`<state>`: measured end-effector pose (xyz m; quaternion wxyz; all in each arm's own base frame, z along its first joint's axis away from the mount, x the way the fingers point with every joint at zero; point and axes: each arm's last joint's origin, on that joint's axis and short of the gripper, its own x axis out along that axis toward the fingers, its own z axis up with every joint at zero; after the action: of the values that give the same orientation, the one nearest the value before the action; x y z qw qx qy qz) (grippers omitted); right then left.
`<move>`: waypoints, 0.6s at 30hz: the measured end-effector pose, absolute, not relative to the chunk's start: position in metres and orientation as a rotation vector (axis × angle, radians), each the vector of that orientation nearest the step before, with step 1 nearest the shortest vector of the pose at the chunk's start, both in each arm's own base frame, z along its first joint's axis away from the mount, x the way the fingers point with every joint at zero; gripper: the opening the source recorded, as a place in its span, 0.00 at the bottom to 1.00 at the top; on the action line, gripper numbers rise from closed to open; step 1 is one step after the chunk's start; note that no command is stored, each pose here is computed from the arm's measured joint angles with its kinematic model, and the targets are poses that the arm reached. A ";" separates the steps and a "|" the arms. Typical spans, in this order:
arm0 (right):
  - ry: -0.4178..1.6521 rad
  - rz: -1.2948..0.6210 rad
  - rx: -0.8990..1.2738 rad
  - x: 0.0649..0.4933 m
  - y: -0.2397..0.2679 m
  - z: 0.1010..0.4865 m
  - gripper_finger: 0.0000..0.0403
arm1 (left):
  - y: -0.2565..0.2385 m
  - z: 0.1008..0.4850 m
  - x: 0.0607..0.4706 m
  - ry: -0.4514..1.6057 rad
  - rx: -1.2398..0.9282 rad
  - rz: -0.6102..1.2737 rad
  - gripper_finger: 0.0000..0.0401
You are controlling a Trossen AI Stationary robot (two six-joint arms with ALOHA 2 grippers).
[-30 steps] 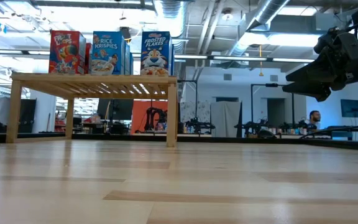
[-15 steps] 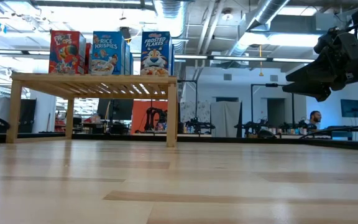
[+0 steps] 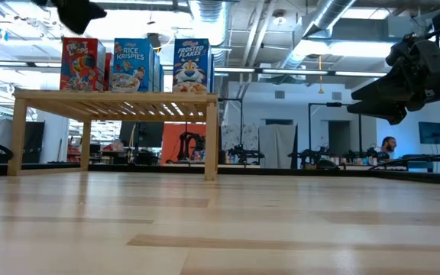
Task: Stack cereal on shelf
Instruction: Return to Home Position
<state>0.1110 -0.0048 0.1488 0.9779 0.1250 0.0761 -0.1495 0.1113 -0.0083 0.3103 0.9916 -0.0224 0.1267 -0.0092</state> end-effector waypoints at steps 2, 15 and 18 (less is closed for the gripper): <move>0.153 -0.301 0.252 0.111 -0.005 0.149 0.66 | -0.008 0.297 0.106 0.230 -0.048 -0.019 0.68; 0.153 -0.301 0.252 0.111 -0.005 0.149 0.66 | -0.008 0.230 0.091 0.126 -0.054 -0.064 0.68; 0.153 -0.301 0.252 0.111 -0.005 0.149 0.66 | -0.008 0.217 0.090 0.081 -0.039 -0.067 0.68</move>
<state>0.1110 -0.0048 0.1489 0.9779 0.1250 0.0760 -0.1493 0.0903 -0.0076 0.2170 0.9984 -0.0193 0.0403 -0.0332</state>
